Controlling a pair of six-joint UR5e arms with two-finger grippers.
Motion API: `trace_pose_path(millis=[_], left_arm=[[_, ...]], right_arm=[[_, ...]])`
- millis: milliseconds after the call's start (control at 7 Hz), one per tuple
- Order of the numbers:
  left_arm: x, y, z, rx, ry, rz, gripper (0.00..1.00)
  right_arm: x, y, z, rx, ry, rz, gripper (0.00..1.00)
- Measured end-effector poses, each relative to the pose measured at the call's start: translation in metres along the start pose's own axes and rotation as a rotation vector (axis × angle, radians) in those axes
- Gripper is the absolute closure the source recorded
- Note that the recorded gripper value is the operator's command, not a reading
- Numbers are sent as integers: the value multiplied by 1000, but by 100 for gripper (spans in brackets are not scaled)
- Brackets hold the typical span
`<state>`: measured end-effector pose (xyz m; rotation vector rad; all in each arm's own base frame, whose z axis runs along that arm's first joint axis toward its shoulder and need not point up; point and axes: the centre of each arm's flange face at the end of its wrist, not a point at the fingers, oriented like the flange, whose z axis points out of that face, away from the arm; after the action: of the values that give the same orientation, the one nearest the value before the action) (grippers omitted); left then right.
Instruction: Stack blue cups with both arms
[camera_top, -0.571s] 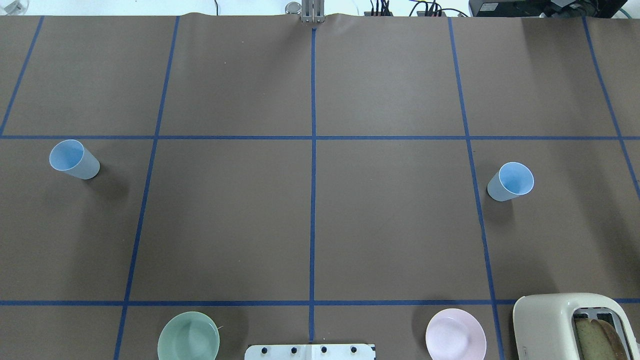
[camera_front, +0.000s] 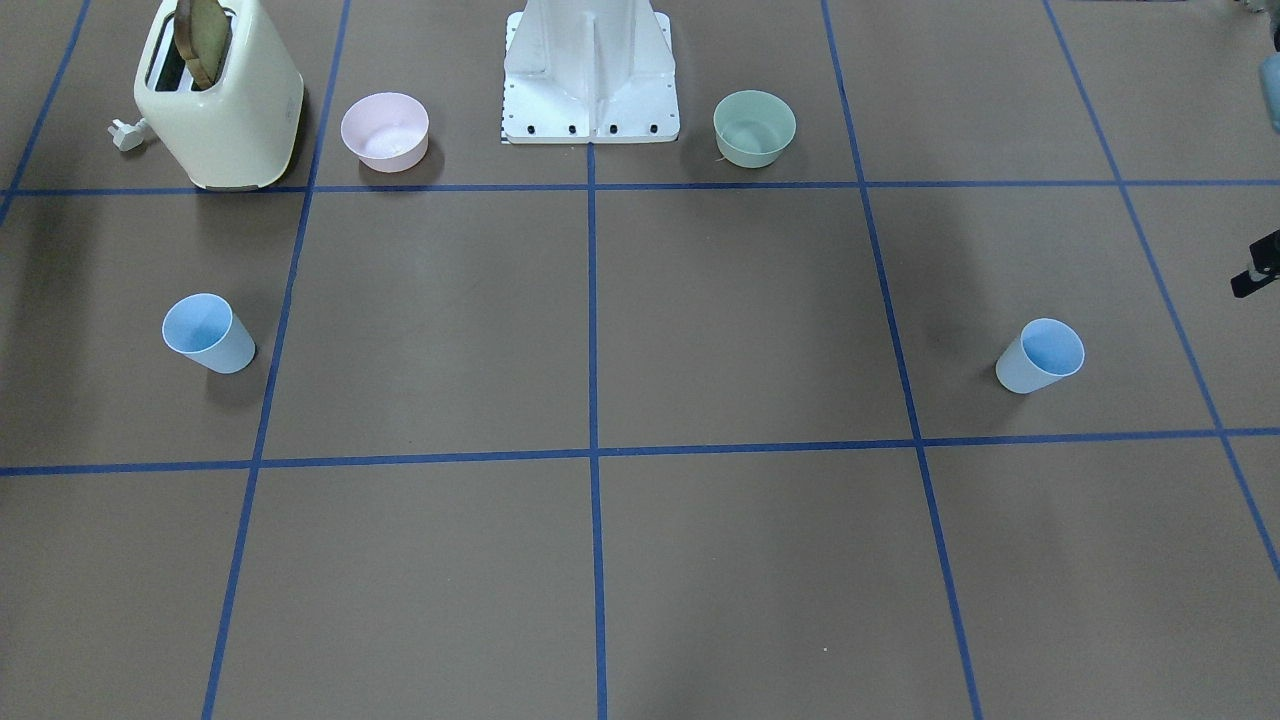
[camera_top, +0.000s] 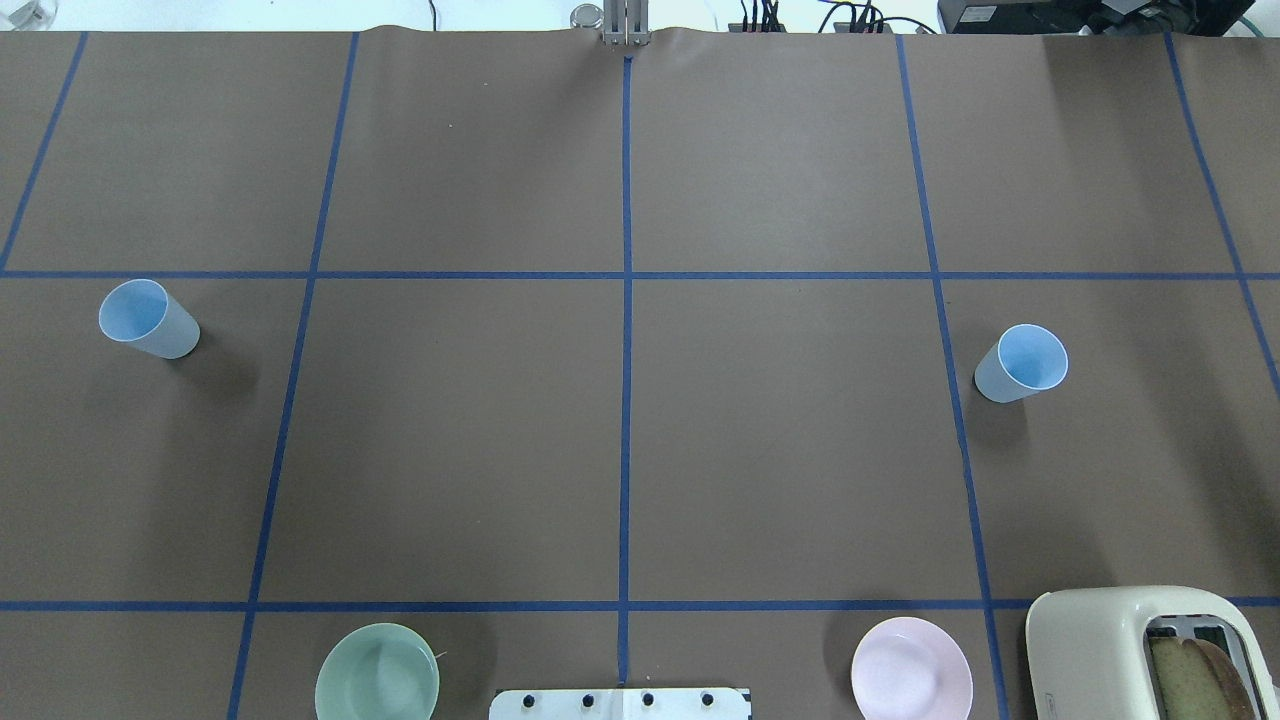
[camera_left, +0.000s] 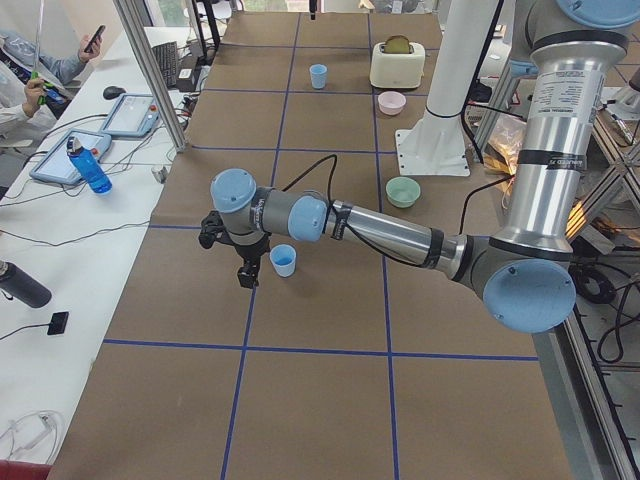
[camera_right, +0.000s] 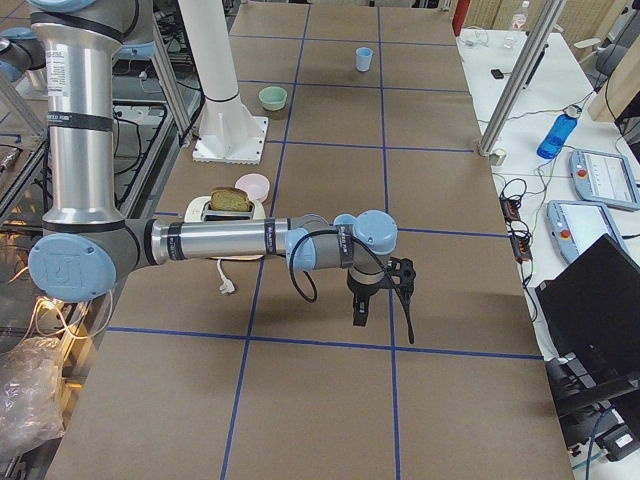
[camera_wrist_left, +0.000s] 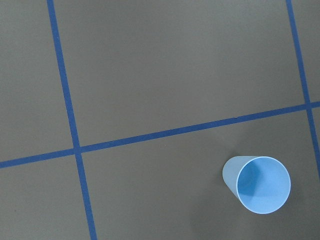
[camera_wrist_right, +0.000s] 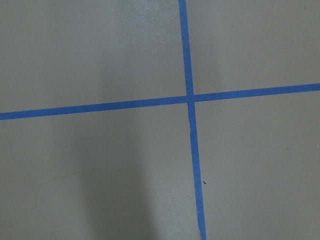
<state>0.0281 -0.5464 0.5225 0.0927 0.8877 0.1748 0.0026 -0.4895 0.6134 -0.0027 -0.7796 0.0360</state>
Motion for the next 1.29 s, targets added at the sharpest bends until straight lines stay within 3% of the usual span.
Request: trace_pose_path(millis=[286, 429, 714, 1000, 1286], left_arm=[[31, -6, 26, -34, 9, -6, 1], [37, -6, 34, -37, 11, -10, 3], [45, -5, 50, -49, 14, -14, 3], [51, -5, 66, -55, 9, -8, 3], [52, -7, 95, -49, 16, -15, 4]], right_arm=[[-18, -18, -8, 47, 18, -56, 0], [-31, -21, -13, 66, 4, -86, 0], [-92, -20, -23, 85, -74, -139, 0], [-172, -18, -12, 72, -97, -173, 0], [-190, -5, 7, 47, -104, -197, 0]])
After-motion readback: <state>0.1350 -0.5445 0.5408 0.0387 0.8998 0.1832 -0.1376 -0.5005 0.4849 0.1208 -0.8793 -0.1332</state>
